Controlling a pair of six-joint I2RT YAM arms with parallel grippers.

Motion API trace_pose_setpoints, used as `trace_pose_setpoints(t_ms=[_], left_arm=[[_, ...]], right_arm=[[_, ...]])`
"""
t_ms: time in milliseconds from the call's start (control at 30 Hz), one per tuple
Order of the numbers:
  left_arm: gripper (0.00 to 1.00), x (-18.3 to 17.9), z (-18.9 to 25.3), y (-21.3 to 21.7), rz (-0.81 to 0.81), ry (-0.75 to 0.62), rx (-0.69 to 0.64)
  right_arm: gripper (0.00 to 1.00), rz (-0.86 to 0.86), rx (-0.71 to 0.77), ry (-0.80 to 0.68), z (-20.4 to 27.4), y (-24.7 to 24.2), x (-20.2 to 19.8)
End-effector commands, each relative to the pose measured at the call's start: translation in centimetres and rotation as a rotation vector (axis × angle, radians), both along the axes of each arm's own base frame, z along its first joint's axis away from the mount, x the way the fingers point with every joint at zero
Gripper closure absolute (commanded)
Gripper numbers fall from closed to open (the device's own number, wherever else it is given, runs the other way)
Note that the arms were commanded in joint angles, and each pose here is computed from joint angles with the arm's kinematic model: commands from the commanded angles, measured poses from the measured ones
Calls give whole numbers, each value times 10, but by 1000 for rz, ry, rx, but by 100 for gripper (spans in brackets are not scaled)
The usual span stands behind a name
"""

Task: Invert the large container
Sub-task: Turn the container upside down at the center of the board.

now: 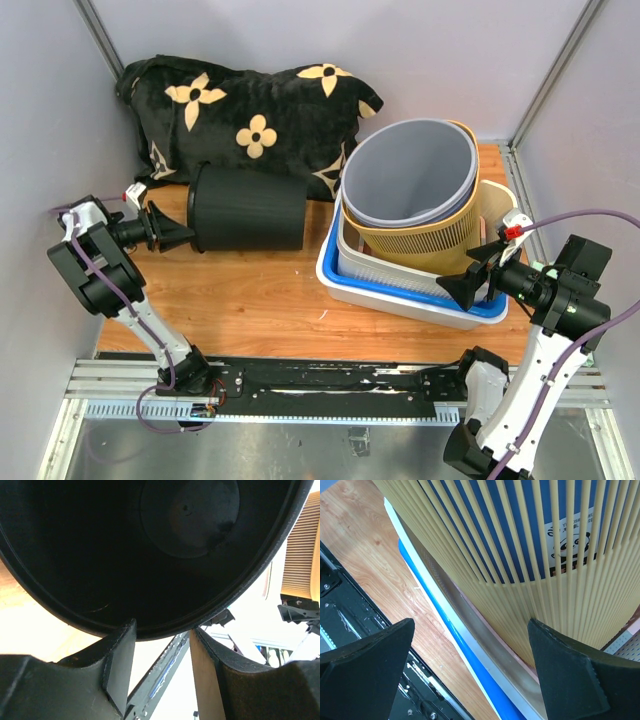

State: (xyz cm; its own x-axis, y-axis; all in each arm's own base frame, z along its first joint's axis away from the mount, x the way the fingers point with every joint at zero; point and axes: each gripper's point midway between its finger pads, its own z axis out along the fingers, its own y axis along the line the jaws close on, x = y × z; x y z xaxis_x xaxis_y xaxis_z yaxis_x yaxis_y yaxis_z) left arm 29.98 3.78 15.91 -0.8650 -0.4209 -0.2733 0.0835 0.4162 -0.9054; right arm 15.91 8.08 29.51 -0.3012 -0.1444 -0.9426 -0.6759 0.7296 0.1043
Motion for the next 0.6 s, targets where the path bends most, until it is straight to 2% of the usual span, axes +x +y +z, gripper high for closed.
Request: trace_pose_setpoints(t_ms=[0,133,300,567], left_arm=[[50,6,-5,-12,-45,-45,1],[51,12,3,-40,-109,-87,-50],[54,9,3,-79,-241,-134,-46],[66,15,7,-82,-262,-221,-37]], right_arm=[[2,19,8,-33,9,6,-5],[2,19,2,-41,10,6,-6],[2,17,-3,-46,10,6,-7],[2,18,1,-42,10,6,-6]])
